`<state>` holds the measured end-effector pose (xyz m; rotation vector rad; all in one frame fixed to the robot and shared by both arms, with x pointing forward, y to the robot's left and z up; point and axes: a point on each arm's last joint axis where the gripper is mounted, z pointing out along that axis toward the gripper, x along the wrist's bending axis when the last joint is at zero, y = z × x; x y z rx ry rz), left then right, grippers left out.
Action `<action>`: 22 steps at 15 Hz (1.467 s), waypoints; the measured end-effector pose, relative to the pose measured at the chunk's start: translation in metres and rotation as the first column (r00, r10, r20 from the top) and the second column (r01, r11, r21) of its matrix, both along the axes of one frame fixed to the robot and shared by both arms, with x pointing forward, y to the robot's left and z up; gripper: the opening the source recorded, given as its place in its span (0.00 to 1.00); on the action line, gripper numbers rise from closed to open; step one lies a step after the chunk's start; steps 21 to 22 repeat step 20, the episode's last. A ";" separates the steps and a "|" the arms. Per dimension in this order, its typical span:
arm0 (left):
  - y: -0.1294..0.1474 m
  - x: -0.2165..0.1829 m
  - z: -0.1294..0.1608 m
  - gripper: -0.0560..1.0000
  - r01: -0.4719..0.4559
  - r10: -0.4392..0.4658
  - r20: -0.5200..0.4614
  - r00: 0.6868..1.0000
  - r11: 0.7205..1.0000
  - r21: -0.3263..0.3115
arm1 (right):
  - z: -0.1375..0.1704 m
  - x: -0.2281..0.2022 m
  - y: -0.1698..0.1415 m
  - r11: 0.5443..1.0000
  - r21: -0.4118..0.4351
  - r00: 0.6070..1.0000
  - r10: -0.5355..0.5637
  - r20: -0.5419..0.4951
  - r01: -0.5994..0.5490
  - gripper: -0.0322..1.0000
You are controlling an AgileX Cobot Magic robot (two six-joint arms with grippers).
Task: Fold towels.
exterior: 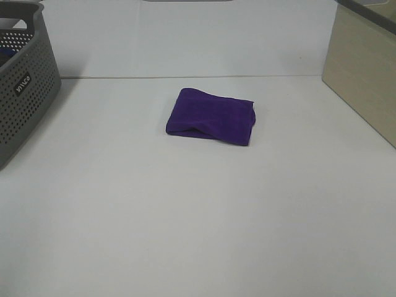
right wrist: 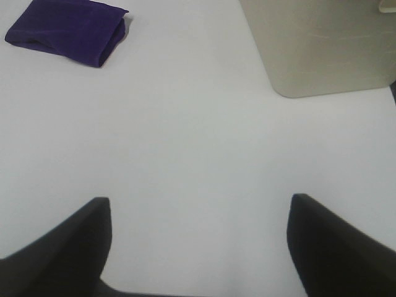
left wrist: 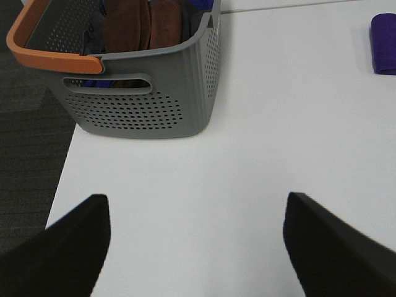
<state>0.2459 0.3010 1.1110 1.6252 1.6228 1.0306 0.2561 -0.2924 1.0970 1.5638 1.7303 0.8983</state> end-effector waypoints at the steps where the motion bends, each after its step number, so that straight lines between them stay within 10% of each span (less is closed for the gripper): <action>1: -0.001 -0.010 -0.010 0.73 0.000 0.000 0.027 1.000 1.000 0.004 | -0.009 -0.011 0.000 1.000 -0.022 0.999 0.013 0.042 -0.012 0.78; 8: -0.015 -0.013 -0.056 0.73 0.109 -0.103 0.084 0.991 0.991 -0.080 | -0.044 -0.024 -0.001 0.998 -0.056 0.991 0.021 0.135 -0.014 0.78; 22: -0.014 -0.012 -0.055 0.73 0.108 -0.100 0.100 0.990 0.991 -0.077 | -0.044 -0.024 -0.002 0.998 -0.062 0.990 0.017 0.140 -0.009 0.78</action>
